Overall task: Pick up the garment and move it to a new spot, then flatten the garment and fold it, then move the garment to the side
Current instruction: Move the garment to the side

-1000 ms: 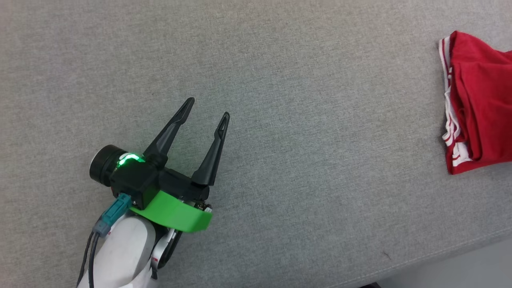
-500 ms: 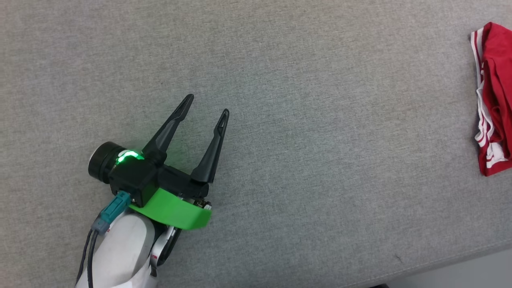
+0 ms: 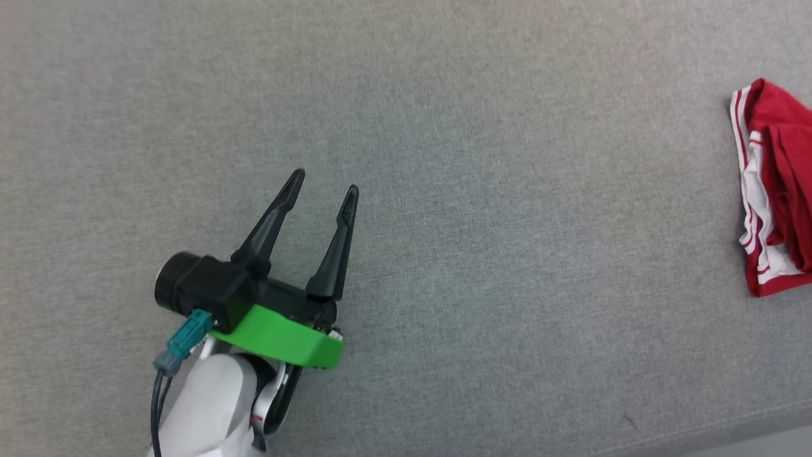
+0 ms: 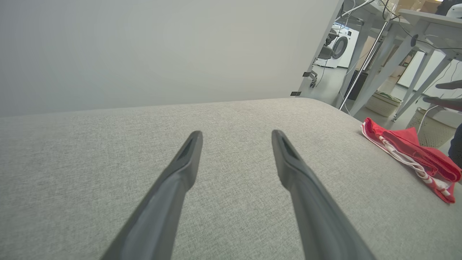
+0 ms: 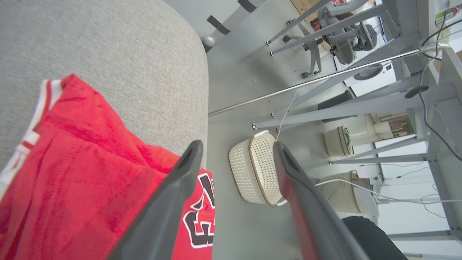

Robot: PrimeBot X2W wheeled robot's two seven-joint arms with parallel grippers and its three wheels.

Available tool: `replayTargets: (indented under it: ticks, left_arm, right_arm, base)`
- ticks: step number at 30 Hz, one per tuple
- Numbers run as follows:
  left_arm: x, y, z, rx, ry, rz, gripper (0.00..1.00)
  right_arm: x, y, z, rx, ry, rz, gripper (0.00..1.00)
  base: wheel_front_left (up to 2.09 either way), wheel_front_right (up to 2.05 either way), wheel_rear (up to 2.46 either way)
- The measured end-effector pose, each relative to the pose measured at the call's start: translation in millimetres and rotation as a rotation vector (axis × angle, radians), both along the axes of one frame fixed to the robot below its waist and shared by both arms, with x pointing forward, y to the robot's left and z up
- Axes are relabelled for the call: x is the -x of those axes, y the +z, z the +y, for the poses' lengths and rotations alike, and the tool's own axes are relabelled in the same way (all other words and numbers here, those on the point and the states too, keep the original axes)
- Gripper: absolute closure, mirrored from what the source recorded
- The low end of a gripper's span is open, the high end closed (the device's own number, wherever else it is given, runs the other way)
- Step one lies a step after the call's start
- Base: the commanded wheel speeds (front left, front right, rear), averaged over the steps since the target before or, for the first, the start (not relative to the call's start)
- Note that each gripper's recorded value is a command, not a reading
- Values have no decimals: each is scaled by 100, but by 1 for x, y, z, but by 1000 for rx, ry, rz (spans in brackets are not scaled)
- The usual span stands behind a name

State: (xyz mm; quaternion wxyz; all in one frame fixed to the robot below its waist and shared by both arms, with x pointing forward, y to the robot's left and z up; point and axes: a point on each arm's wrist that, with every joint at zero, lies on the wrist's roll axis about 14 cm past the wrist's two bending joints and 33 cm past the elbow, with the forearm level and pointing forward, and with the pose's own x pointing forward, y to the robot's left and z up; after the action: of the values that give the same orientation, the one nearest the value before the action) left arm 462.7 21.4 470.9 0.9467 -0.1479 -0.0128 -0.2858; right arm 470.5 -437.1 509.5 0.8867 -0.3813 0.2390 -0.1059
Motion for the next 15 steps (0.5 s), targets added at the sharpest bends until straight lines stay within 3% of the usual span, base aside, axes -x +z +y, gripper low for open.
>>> replayTargets:
  ticks: [8,15]
  left_arm:
    - [22,23,36,4,128,-7,0]
    - [47,44,63,-6,211,-42,0]
  right_arm:
    - [-7,48,69,-130,194,-244,0]
    - [9,60,126,-403,270,-442,0]
  base:
    - [0,0,0]
    - [0,0,0]
